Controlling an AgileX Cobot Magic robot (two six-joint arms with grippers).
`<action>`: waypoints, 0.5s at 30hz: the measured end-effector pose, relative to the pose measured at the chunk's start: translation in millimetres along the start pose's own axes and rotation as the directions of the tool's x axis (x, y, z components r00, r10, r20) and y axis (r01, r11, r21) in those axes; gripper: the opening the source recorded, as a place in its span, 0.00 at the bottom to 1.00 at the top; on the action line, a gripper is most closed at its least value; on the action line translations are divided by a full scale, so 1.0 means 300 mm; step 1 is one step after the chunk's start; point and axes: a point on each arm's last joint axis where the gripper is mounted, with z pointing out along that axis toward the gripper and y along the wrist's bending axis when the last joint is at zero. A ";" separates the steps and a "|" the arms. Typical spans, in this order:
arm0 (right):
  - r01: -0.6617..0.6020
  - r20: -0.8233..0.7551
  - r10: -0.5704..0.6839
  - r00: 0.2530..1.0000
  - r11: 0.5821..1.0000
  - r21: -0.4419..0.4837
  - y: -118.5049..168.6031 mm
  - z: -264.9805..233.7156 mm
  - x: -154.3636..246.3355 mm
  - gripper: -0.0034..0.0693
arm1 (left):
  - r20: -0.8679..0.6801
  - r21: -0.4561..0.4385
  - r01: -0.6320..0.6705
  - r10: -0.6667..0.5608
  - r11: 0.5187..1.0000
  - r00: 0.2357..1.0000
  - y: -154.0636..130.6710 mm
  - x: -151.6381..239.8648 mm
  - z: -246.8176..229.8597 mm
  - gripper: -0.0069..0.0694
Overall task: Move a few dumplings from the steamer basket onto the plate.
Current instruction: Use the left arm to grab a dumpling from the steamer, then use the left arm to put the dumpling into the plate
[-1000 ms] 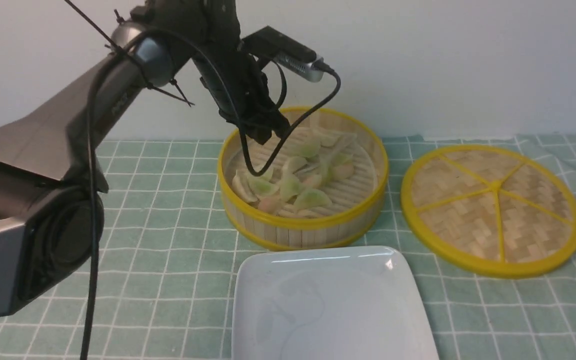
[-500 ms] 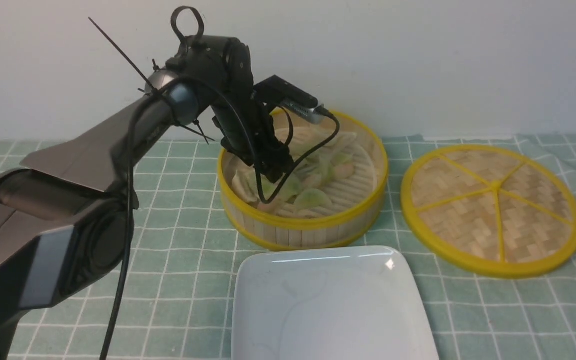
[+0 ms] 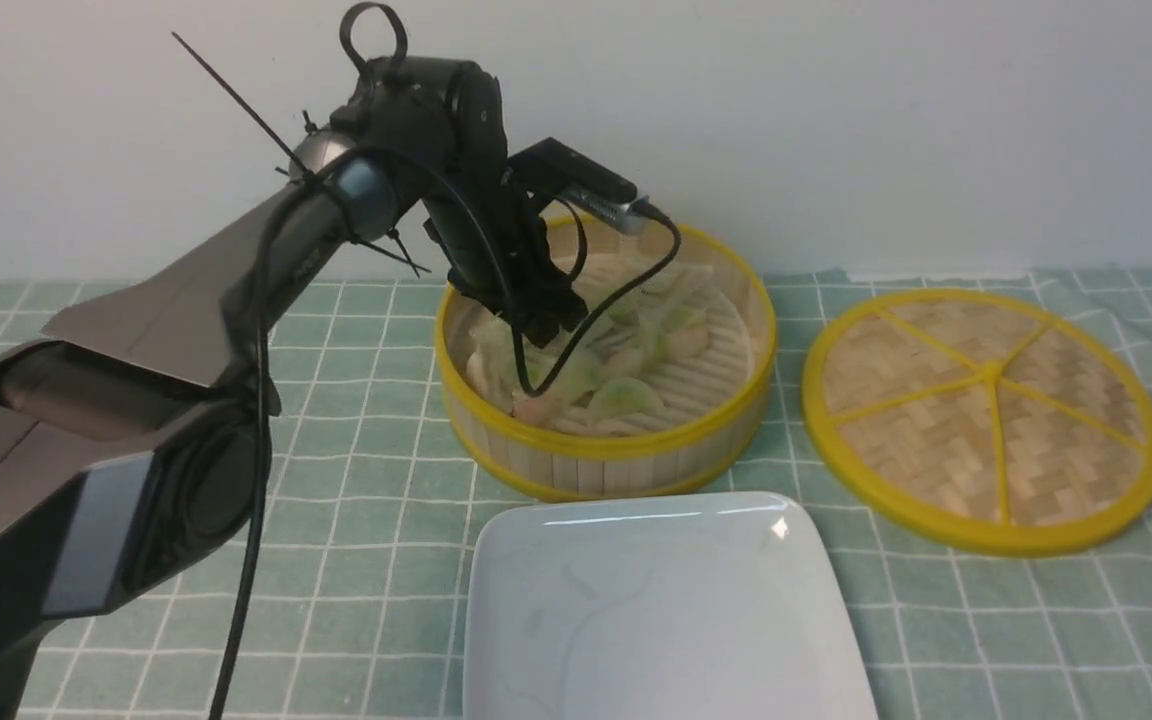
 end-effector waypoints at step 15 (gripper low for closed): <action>0.001 -0.010 -0.001 1.000 1.000 0.000 0.000 0.000 0.003 0.03 | 0.237 0.065 0.112 -0.125 0.992 0.963 -0.112 0.022 -0.648 0.47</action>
